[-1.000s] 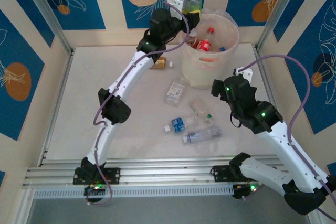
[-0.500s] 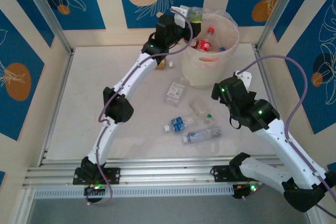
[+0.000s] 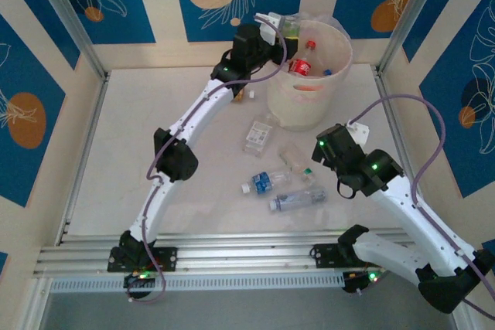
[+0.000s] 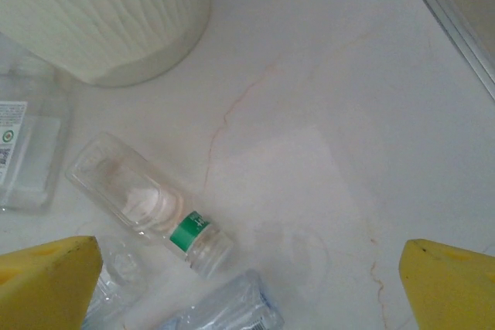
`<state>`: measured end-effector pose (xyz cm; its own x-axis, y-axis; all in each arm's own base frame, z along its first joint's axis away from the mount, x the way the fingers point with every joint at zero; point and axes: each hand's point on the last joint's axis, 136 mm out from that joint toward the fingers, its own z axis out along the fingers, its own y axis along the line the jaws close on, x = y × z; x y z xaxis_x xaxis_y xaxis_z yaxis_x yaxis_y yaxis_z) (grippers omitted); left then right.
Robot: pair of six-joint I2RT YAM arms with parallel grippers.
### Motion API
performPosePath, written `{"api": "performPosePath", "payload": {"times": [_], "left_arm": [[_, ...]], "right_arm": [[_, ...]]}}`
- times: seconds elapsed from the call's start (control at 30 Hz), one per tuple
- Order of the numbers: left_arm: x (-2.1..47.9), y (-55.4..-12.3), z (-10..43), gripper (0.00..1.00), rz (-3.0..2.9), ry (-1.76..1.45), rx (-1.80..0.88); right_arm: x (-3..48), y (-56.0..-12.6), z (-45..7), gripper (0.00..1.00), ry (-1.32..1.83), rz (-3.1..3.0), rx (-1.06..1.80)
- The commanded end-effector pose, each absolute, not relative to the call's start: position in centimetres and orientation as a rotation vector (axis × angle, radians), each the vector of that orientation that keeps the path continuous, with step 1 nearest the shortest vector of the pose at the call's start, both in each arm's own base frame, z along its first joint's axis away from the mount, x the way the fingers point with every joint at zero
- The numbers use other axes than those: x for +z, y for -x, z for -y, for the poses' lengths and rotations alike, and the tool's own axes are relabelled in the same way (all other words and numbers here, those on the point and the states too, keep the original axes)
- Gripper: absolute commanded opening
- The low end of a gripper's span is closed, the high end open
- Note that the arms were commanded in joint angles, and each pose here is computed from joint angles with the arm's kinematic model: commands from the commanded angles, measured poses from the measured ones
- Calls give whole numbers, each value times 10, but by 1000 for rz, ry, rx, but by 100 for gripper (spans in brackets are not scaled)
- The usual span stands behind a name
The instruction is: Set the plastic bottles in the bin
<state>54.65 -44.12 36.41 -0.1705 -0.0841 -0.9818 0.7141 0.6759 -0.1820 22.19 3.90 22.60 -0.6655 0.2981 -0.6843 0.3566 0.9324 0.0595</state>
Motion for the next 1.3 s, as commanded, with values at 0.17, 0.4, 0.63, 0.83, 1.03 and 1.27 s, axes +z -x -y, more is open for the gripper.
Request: {"api": "performPosePath", "payload": {"times": [0.17, 0.4, 0.63, 0.83, 1.03, 1.27], "left_arm": [[351, -544, 455, 56, -1582, -588, -759], [352, -545, 455, 73, -1576, -588, -755], [358, -544, 455, 74, -1558, -583, -756], [369, -542, 452, 74, -1540, -578, -754], [410, -528, 440, 82, -1483, -572, -743], [456, -503, 417, 100, -1471, -582, -701]], "right_arm": [[213, -207, -31, 99, -554, -2372, -111], [193, -200, -30, 99, -595, -2432, -142], [184, -190, -25, 99, -625, -2465, -165], [174, -179, -28, 99, -665, -2528, -146], [155, -169, -41, 99, -706, -2609, -65], [141, -170, -55, 99, -702, -2645, 23]]}}
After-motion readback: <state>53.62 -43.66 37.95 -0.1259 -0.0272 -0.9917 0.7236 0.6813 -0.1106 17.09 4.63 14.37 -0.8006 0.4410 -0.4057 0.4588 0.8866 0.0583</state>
